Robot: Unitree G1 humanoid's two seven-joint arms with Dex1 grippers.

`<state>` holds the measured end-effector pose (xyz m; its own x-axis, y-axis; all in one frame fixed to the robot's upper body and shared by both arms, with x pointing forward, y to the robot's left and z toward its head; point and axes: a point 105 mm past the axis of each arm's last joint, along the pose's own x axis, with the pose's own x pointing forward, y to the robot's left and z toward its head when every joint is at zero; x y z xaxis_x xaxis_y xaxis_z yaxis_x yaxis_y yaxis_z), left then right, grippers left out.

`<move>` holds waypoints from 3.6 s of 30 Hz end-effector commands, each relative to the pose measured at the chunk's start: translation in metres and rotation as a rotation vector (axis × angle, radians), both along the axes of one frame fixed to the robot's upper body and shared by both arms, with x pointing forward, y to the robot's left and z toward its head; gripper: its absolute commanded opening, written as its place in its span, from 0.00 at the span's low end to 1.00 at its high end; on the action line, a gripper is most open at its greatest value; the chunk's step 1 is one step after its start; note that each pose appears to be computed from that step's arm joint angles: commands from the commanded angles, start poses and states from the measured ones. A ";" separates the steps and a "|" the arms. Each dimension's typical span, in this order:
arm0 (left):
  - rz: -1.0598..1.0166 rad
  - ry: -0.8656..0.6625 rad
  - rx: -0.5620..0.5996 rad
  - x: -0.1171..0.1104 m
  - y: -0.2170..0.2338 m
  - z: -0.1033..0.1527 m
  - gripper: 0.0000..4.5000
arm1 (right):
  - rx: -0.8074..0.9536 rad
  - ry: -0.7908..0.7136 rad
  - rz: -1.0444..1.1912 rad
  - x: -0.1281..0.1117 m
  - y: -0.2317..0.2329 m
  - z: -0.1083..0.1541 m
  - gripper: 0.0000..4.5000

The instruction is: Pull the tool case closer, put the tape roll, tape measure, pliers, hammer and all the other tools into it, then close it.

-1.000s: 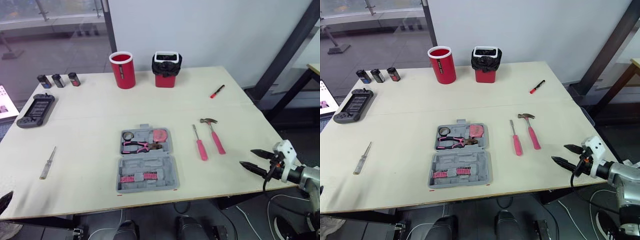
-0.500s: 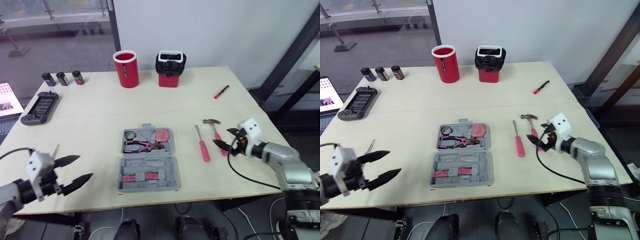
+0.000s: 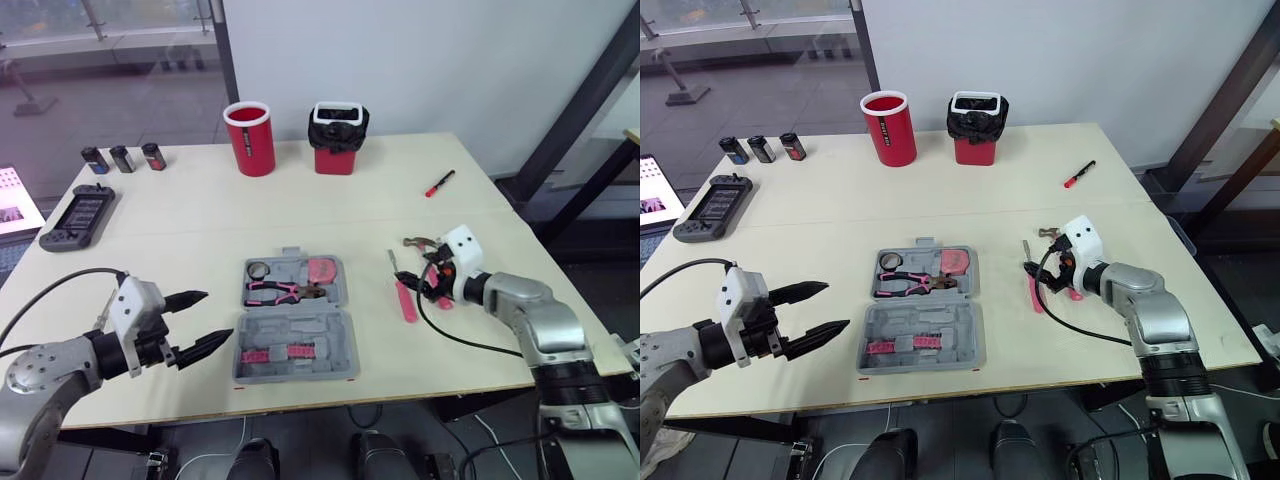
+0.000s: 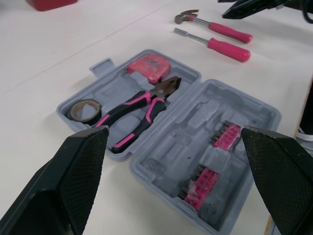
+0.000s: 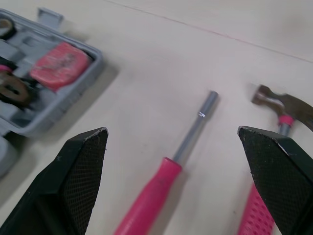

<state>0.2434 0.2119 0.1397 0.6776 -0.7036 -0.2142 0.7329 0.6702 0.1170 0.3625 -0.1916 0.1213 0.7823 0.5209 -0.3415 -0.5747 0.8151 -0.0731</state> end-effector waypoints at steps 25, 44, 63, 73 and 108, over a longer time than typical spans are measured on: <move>1.190 -0.094 -0.106 -0.077 0.177 -0.012 1.00 | 0.156 0.087 1.088 -0.079 0.138 0.099 1.00; 1.304 0.004 -0.066 -0.211 0.175 -0.040 1.00 | 0.065 0.034 1.188 -0.059 0.136 0.095 1.00; 0.909 0.213 0.029 -0.016 0.206 -0.038 1.00 | 0.090 -0.011 1.042 -0.075 0.130 0.105 1.00; 0.864 0.336 0.091 0.042 0.208 -0.060 1.00 | 0.057 -0.024 0.977 -0.075 0.117 0.106 1.00; 0.741 0.485 0.040 0.091 0.125 -0.091 0.01 | -0.068 0.005 0.825 -0.054 0.091 0.097 1.00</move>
